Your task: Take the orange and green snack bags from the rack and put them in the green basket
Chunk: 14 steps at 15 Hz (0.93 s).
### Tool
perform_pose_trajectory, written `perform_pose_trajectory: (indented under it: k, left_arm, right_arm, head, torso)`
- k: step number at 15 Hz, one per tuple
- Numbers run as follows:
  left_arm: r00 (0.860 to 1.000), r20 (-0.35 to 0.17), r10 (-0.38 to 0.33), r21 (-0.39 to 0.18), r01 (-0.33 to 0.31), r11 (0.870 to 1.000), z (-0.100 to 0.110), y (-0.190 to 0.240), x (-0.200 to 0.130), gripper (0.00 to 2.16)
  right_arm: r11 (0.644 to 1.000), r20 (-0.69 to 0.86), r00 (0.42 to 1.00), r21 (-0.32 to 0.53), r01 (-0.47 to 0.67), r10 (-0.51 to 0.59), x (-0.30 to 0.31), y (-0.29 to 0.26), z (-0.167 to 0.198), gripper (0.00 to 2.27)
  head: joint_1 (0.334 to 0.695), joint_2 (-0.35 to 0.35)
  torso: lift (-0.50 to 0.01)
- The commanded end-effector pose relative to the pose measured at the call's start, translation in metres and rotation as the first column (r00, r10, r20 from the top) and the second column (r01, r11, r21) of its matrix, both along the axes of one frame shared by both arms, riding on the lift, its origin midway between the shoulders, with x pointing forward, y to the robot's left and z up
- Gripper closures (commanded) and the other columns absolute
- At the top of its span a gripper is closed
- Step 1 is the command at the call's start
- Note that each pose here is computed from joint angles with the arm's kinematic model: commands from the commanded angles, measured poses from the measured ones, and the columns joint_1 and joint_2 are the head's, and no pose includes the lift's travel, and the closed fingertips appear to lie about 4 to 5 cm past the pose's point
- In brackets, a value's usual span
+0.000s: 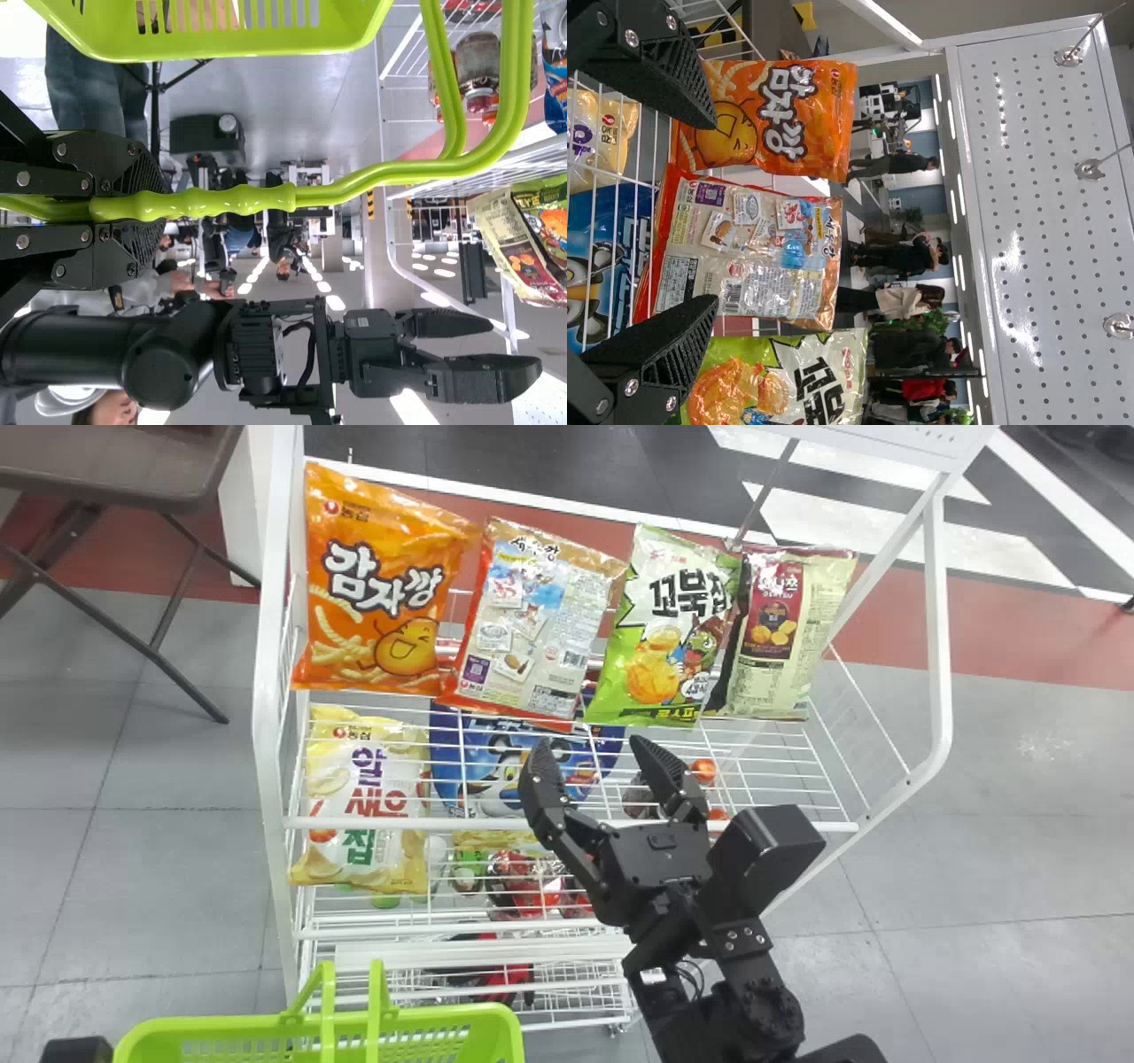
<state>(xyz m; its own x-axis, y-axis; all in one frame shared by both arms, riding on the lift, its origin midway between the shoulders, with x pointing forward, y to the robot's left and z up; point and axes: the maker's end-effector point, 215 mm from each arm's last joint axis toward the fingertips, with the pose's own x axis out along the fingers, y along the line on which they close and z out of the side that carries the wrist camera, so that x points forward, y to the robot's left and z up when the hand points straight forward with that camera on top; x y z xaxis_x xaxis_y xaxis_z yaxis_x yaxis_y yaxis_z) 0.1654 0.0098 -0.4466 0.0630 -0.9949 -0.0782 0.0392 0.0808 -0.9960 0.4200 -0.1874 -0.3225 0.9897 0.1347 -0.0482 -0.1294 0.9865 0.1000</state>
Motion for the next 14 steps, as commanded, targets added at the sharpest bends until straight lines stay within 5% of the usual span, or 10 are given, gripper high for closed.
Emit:
perform_pose_trajectory:
  k: [1, 14]
  left_arm:
    - [1.000, 0.006, 0.008, -0.004, -0.008, 1.000, 0.001, 0.001, 0.002, 2.15]
    - [0.999, 0.032, 0.029, -0.006, -0.029, 1.000, -0.002, 0.001, 0.005, 2.15]
  right_arm:
    - [1.000, 0.000, 1.000, 0.001, -0.001, 0.001, 0.000, 0.001, 0.000, 0.12]
    - [1.000, 0.013, 1.000, 0.003, -0.022, 0.022, 0.014, 0.017, 0.004, 0.12]
  head:
    - [0.695, -0.350]
    - [0.695, -0.336]
  torso:
    - [0.000]
    - [0.000]
